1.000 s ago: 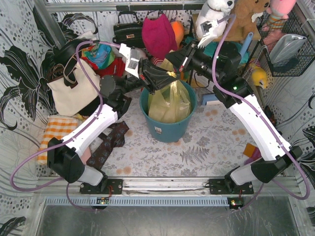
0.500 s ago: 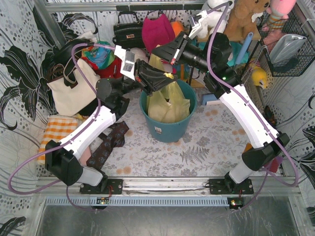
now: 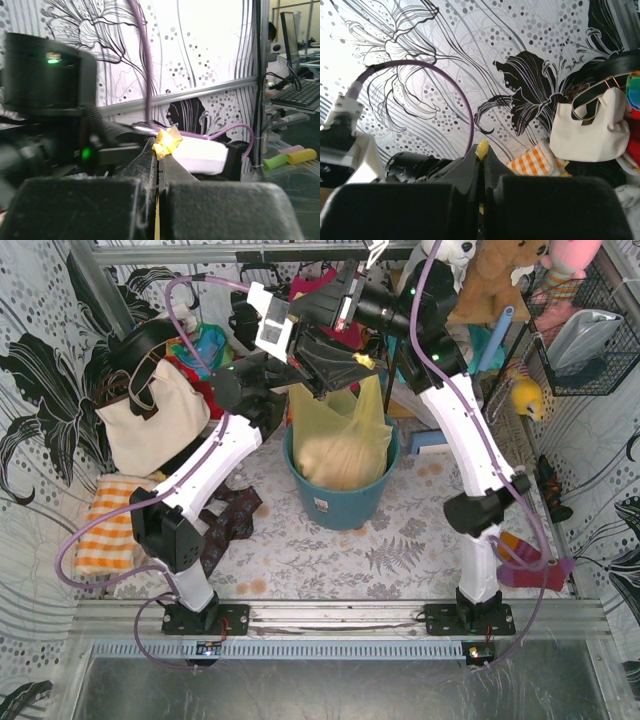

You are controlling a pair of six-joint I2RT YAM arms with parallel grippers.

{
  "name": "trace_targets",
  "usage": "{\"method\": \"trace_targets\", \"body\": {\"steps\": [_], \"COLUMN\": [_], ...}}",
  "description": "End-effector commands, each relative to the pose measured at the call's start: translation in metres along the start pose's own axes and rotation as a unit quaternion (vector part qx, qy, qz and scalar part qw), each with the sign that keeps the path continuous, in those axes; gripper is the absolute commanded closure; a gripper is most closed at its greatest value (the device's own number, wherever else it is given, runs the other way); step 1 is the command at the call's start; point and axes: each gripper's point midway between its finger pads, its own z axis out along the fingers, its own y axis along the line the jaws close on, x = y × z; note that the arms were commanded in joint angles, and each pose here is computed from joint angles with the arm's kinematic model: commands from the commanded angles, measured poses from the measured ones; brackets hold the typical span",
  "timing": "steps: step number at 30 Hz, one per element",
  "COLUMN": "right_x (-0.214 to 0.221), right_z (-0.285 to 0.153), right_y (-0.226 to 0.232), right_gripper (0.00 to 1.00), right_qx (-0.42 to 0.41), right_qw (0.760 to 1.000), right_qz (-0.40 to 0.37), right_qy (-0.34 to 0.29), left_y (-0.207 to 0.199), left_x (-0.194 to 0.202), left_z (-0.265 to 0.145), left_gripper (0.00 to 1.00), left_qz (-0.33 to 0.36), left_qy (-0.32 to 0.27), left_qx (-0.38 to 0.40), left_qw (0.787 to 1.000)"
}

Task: Tie the trash bag

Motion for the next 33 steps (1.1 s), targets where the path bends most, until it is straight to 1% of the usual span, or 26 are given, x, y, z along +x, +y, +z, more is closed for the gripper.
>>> {"method": "trace_targets", "body": {"steps": [1,4,7,9,12,17,22,25,28,30,32,33], "right_x": [0.007,0.017,0.024,0.027,0.03,0.032,0.038,0.042,0.046,0.049,0.05,0.048], "right_z": [-0.002,-0.003,-0.005,-0.005,-0.004,-0.002,0.002,0.004,0.004,0.004,0.002,0.0], "right_y": [0.003,-0.004,-0.009,-0.008,-0.006,-0.003,0.003,0.002,-0.006,-0.018,-0.032,-0.04], "right_gripper": [1.0,1.0,1.0,1.0,1.0,1.0,1.0,1.0,1.0,1.0,1.0,1.0], "right_qx": [-0.063,-0.07,-0.068,-0.077,-0.086,-0.101,-0.118,-0.119,-0.108,-0.083,-0.042,-0.022], "right_qw": [0.996,0.994,0.993,0.992,0.99,0.987,0.984,0.983,0.984,0.988,0.992,0.994], "right_qz": [0.042,0.05,0.052,0.058,0.065,0.073,0.077,0.08,0.078,0.071,0.058,0.035], "right_qy": [0.054,0.071,0.076,0.086,0.094,0.101,0.112,0.115,0.118,0.113,0.105,0.097], "left_y": [-0.021,-0.022,-0.01,0.002,0.017,0.036,0.056,0.052,0.033,0.02,0.007,0.004], "left_x": [0.0,0.012,0.021,0.02,0.004,-0.016,-0.032,-0.02,0.005,0.03,0.036,0.039], "left_z": [0.013,0.023,0.033,0.037,0.045,0.056,0.051,0.048,0.042,0.03,0.02,0.014], "left_gripper": [1.0,1.0,1.0,1.0,1.0,1.0,1.0,1.0,1.0,1.0,1.0,1.0], "left_qz": [-0.004,0.001,0.027,0.055,0.074,0.099,0.124,0.122,0.101,0.079,0.072,0.07], "left_qy": [0.014,0.037,0.055,0.059,0.044,0.034,0.014,0.033,0.067,0.087,0.092,0.094], "left_qx": [0.052,0.046,0.003,-0.03,-0.065,-0.102,-0.185,-0.185,-0.144,-0.127,-0.126,-0.132], "left_qw": [0.999,0.998,0.998,0.996,0.994,0.989,0.975,0.975,0.982,0.985,0.985,0.984]}}
